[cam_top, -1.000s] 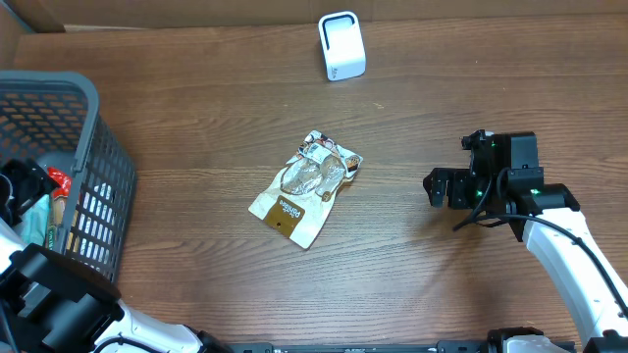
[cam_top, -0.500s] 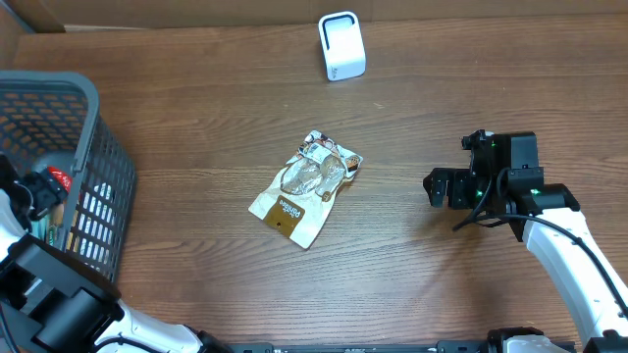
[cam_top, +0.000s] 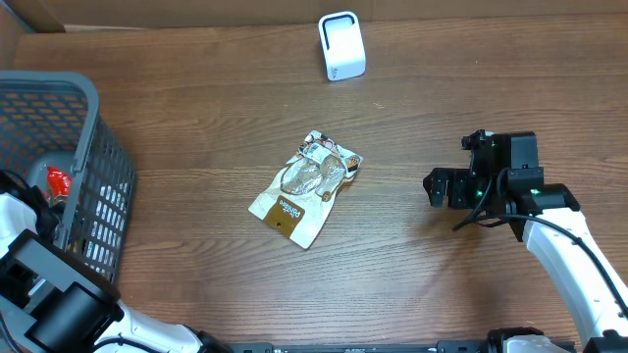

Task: Scan the item barcode
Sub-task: 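Reach the left gripper into the basket and grasp the spaghetti package, then lift the spaghetti package out and place it left of the bread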

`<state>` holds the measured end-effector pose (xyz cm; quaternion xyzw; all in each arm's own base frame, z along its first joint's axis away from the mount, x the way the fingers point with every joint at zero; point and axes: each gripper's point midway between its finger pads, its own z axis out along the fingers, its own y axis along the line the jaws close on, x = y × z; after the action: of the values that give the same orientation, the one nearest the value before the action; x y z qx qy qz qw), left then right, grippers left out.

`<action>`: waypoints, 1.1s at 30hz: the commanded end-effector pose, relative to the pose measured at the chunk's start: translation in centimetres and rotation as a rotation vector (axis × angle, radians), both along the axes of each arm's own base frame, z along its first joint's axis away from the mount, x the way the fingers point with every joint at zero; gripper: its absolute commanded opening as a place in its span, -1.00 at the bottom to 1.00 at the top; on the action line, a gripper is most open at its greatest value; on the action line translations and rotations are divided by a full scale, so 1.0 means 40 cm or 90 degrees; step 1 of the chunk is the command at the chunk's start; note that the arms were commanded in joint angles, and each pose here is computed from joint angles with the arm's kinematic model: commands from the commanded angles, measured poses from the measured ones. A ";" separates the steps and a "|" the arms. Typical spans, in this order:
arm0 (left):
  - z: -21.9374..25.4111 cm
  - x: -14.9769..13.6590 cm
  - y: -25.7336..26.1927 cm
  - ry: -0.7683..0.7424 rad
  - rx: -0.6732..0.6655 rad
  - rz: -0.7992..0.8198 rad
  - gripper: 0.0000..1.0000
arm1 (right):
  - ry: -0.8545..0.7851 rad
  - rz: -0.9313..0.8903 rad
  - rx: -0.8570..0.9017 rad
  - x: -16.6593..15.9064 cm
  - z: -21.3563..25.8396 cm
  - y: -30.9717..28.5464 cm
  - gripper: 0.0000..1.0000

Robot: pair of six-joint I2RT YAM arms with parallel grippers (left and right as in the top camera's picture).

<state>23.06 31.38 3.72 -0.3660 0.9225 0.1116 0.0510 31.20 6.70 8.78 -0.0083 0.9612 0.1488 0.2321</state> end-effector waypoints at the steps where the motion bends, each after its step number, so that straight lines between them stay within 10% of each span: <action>1: -0.025 -0.023 -0.021 0.023 -0.011 -0.014 0.68 | -0.016 0.006 0.006 0.015 0.021 0.009 1.00; 5: -0.037 -0.002 -0.028 -0.007 -0.019 -0.021 0.57 | -0.016 0.006 0.006 0.015 0.022 0.009 1.00; 10: -0.044 0.013 -0.040 -0.031 -0.034 -0.027 -0.70 | -0.016 0.006 0.006 0.015 0.021 0.009 1.00; 20: 0.010 0.052 -0.043 -0.067 -0.053 -0.038 -0.92 | -0.016 0.006 0.006 0.015 0.021 0.009 1.00; 33: 0.513 0.244 -0.039 -0.224 0.031 -0.128 -0.92 | -0.016 0.006 0.006 0.015 0.021 0.009 1.00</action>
<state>30.04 30.14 16.35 -0.3065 0.9411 0.0495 0.1342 31.22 6.71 8.79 -0.0082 0.9611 0.1490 0.2324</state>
